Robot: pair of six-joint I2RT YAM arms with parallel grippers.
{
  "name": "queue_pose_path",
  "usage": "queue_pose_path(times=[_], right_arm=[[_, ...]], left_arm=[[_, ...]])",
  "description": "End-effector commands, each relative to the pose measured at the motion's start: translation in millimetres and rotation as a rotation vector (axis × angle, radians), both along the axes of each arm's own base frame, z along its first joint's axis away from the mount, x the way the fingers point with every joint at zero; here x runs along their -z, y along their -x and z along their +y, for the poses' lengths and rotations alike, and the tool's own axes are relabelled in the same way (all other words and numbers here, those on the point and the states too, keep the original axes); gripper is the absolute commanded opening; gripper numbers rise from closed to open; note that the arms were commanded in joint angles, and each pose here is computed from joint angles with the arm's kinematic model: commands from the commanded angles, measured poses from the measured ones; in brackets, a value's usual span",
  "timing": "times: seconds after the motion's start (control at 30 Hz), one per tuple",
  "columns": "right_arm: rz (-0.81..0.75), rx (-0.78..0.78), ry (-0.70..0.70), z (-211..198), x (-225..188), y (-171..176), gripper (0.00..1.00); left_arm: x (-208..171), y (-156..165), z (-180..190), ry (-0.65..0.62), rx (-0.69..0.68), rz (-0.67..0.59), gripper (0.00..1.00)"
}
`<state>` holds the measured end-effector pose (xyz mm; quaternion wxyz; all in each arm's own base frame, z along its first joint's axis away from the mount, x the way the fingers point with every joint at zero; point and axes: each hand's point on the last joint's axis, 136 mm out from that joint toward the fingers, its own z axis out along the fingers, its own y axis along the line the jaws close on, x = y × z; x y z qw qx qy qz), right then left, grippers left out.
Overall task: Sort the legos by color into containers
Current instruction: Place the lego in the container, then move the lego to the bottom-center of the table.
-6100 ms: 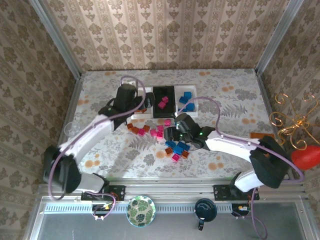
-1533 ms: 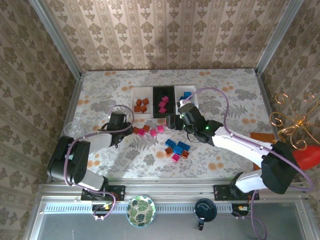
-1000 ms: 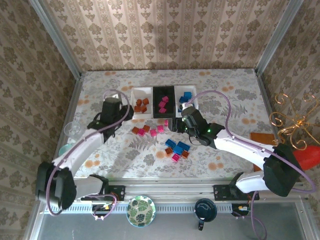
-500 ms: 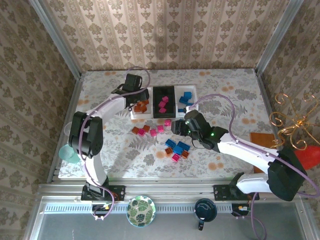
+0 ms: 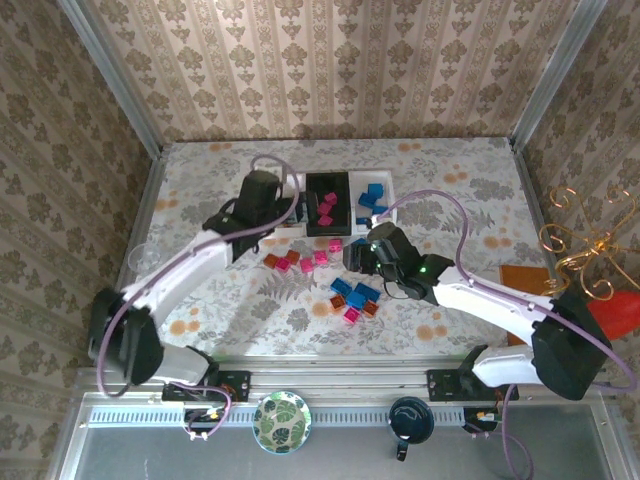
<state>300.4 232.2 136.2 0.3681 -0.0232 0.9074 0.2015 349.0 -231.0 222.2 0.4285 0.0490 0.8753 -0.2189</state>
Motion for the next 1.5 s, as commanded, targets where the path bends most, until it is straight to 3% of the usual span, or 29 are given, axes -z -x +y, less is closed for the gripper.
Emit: queue_pose_path(times=[0.0,0.33,0.53,0.83,1.17,1.47], right_arm=[[0.063,-0.034,0.039,3,24,4,0.66],[0.147,-0.271,0.21,52,66,16,0.65],[0.12,-0.267,0.173,78,69,4,0.65],[0.038,-0.314,0.158,128,64,-9,0.61],[0.022,-0.329,0.238,145,77,-42,0.54],[0.11,-0.41,0.208,154,99,-16,0.52]], left_arm=[[17,29,7,0.033,0.003,0.005,1.0],[78,100,51,0.082,-0.061,0.103,1.0],[102,117,76,0.08,-0.138,0.137,1.0],[105,130,93,0.101,-0.177,0.125,1.0],[107,135,99,0.091,-0.184,0.129,1.0],[109,136,107,0.083,-0.206,0.123,1.0]])
